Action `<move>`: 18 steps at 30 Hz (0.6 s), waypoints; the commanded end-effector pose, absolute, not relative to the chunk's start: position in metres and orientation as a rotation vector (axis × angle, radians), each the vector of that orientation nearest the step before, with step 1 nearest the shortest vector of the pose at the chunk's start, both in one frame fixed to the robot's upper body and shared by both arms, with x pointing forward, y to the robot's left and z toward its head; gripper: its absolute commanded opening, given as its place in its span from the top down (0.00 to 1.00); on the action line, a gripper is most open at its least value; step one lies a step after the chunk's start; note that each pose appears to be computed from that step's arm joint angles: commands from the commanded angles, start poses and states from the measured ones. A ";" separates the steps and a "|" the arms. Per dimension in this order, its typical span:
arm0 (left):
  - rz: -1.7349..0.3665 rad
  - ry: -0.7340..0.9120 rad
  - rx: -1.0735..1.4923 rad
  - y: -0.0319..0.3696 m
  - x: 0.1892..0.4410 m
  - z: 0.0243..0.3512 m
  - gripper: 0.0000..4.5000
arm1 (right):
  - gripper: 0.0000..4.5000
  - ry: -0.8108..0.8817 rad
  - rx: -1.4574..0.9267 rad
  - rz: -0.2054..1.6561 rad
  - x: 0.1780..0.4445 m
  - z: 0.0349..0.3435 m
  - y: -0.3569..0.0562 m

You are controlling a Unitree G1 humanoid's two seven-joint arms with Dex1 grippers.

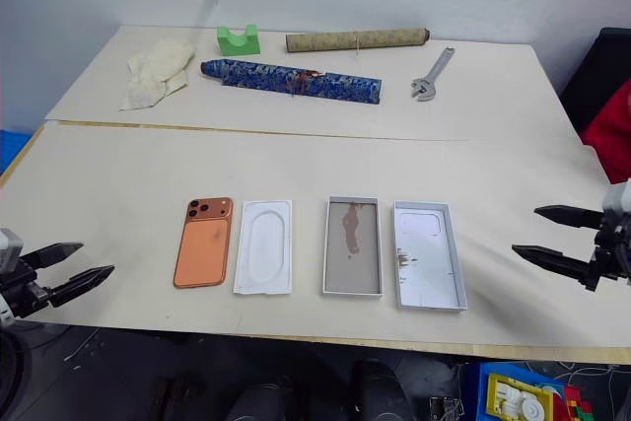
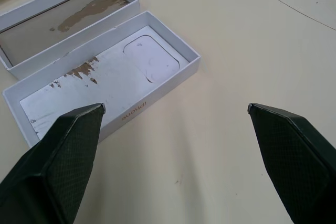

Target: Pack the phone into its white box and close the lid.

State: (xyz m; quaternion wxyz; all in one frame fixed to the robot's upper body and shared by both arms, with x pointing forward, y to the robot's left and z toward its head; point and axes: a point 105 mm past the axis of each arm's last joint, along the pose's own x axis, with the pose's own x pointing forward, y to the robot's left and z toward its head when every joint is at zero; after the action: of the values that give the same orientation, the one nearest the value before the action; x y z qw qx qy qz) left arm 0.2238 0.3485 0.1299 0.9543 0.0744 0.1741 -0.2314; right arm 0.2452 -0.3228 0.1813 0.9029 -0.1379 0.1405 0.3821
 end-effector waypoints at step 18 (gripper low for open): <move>-0.758 0.418 -0.048 0.273 0.237 0.146 0.00 | 0.01 0.198 -0.425 0.902 0.241 0.200 -0.273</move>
State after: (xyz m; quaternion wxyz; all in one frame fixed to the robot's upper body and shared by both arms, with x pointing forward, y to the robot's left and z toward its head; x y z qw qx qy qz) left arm 0.2393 0.2873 0.1373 0.9205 -0.0146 0.1995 -0.3355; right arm 0.2441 -0.2841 0.1889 0.8812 -0.1909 0.1152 0.4168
